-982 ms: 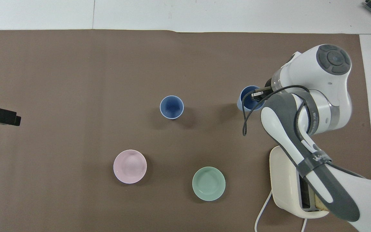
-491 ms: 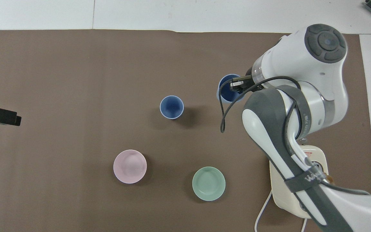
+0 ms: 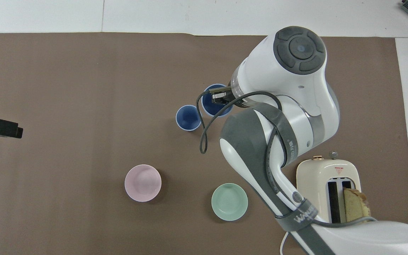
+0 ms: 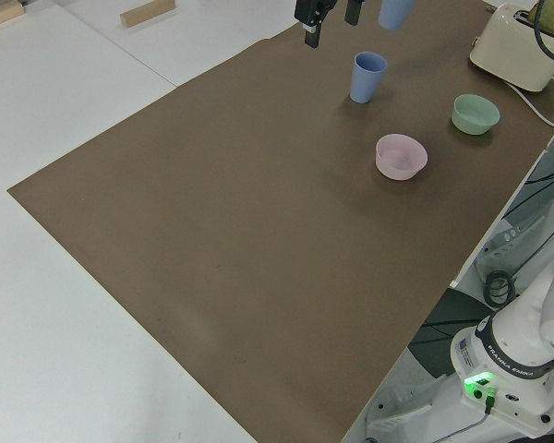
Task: Stack blue cups with both arms
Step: 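Lift and carry the blue cup over the placed blue cup, then lower the blue cup into the placed cup with the right gripper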
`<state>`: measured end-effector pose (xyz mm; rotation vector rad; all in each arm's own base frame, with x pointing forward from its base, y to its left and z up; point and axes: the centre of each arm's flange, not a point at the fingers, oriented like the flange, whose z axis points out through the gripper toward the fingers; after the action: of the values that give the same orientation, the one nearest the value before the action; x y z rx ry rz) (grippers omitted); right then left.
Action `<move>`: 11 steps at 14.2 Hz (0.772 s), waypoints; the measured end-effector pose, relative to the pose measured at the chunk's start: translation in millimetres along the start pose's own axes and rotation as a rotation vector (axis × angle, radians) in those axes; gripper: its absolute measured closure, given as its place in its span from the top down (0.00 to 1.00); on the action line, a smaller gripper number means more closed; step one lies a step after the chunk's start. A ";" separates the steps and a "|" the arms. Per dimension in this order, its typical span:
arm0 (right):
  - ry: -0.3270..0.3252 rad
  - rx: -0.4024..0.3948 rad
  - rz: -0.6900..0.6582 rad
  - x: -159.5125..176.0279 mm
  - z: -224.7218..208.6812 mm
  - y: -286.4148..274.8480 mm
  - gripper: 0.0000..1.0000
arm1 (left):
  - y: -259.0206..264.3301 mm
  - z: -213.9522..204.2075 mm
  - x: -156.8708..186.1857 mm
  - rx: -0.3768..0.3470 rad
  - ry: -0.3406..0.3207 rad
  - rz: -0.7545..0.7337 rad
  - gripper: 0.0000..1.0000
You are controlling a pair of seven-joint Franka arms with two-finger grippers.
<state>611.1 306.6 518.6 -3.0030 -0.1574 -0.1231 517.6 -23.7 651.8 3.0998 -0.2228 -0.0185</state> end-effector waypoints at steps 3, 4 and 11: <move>0.001 0.008 -0.034 -5.0 3.2 -25.7 0.04 | -1.7 -0.1 -0.2 0.000 0.000 -0.003 1.00; -0.002 0.010 -0.042 -5.1 8.2 -32.5 0.04 | -1.7 -0.1 -0.2 0.000 0.000 -0.003 1.00; -0.006 -0.006 -0.077 0.6 61.5 -56.9 0.04 | -1.7 -0.1 -0.2 0.000 0.000 -0.003 1.00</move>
<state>610.1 371.1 465.2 -3.0044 -0.2745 -0.1219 517.6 -21.9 651.8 3.1000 -0.2178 -0.0184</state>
